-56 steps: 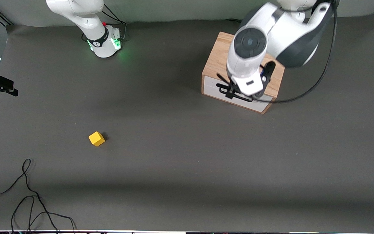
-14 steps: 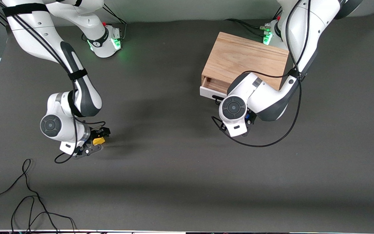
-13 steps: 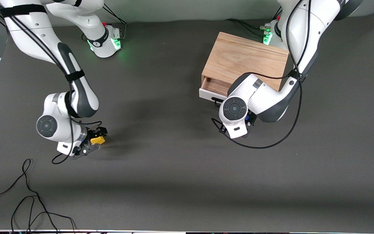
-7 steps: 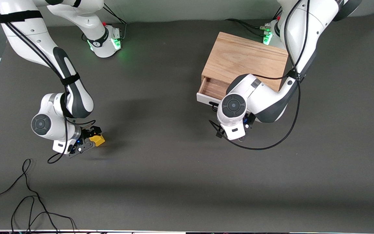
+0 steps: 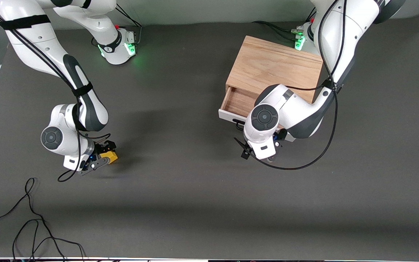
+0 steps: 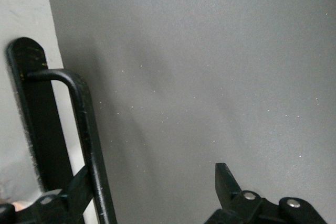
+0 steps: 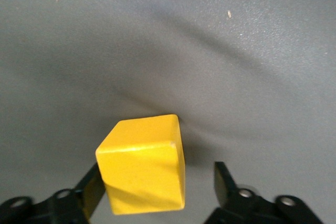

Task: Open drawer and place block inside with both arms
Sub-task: 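Pull the drawer open with the left gripper while the right gripper grasps the cube, then lift the yellow cube with the right gripper while the left gripper withdraws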

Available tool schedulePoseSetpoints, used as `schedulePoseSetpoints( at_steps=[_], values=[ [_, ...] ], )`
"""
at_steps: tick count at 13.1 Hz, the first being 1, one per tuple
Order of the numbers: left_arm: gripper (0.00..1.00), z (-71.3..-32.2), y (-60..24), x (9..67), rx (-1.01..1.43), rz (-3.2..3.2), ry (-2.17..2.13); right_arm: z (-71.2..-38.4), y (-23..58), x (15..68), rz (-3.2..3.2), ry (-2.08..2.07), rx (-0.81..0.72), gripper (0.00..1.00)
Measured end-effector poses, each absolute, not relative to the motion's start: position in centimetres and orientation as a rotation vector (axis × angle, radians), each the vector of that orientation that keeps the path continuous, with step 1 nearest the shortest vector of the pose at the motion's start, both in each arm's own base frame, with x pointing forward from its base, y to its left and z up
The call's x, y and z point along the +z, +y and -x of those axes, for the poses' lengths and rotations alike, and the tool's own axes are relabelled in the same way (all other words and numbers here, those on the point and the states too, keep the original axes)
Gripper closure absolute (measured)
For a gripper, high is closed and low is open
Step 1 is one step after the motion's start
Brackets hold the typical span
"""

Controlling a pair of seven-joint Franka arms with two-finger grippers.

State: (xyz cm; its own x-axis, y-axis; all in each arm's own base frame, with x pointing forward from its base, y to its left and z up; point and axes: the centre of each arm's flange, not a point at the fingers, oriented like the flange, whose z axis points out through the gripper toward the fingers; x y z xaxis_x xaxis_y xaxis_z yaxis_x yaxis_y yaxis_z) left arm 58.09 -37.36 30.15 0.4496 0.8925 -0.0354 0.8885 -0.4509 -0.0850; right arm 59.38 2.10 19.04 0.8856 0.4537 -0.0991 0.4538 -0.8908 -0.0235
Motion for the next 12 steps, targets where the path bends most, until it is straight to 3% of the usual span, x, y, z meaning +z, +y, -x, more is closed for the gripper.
schedulePoseSetpoints(
  at_steps=[2, 6, 12],
  values=[
    [0.00, -58.6, -37.1, 30.3, 0.101, 2.636, -1.637, -59.3, 2.1, 18.8, -3.085, 0.690, -0.158, 0.43],
    [0.00, -60.0, -37.4, 30.6, 0.014, 2.716, -1.679, -59.7, 2.0, 20.8, -3.191, 0.552, -0.099, 0.45],
    [0.00, -59.9, -37.7, 30.6, -0.003, 2.723, -1.661, -58.2, -2.9, 34.1, -3.265, 0.439, -0.122, 0.45]
  ],
)
